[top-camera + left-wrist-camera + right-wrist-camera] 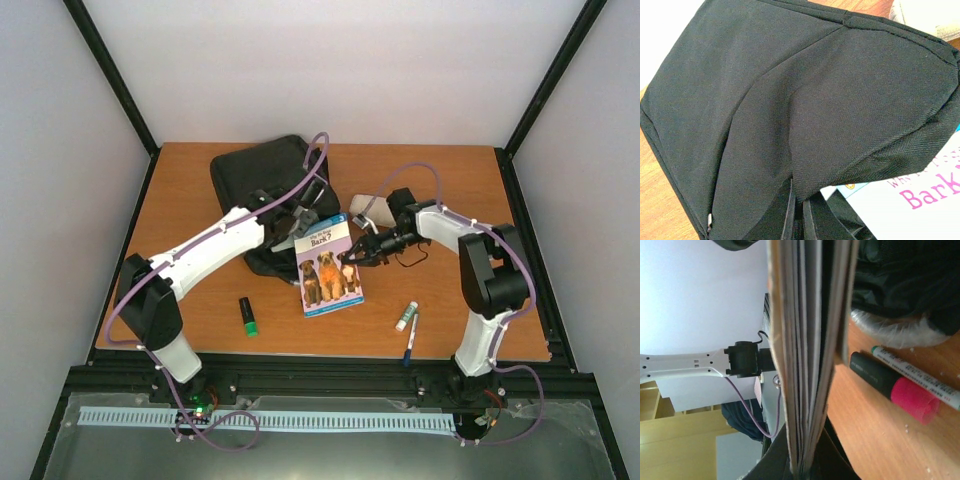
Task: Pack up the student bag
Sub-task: Place the book in the student bag.
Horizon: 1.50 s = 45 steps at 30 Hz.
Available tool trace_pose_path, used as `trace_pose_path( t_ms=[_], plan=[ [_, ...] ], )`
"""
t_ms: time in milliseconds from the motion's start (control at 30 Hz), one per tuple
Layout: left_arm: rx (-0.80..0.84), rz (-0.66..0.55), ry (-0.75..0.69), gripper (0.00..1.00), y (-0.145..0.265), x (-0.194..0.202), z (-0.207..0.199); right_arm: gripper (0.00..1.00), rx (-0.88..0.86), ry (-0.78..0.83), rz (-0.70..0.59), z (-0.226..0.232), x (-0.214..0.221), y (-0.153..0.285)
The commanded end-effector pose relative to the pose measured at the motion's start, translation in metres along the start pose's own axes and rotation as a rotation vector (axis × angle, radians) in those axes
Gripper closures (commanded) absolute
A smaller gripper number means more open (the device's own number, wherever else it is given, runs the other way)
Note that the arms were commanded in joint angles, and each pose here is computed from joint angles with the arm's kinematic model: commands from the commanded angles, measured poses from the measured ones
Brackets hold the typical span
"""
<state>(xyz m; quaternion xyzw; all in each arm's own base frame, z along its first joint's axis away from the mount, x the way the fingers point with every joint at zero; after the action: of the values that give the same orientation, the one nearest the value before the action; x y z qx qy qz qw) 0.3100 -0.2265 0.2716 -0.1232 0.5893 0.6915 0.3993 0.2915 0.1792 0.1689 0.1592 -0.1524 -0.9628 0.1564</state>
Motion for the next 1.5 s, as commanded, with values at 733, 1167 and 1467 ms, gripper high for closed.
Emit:
trace_pose_path(
  t_ms=[733, 1167, 1467],
  plan=[
    [0.057, -0.167, 0.123, 0.99, 0.039, -0.02, 0.017, 0.61, 0.321, 0.23, -0.008, -0.033, -0.065, -0.048],
    [0.073, -0.187, 0.138, 0.99, 0.049, -0.019, 0.021, 0.43, 0.575, 0.525, 0.009, 0.015, -0.031, -0.011],
    [0.081, -0.183, 0.141, 0.99, 0.048, -0.018, 0.021, 0.43, 0.712, 0.906, 0.195, 0.022, 0.017, -0.023]
  ],
)
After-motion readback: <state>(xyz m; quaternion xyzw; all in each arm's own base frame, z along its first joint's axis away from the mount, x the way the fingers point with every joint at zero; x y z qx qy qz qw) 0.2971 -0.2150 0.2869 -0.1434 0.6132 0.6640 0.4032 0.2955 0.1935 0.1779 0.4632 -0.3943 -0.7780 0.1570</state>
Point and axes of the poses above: each gripper's point midway between its finger pads, its own y axis back along the fingers, its own z axis along the line the jaws close on, x = y × z, the point moved 9 cm from there along y, back along the fingers, and after that the axes turned 9 degrees about y, right-handed, at the moved point
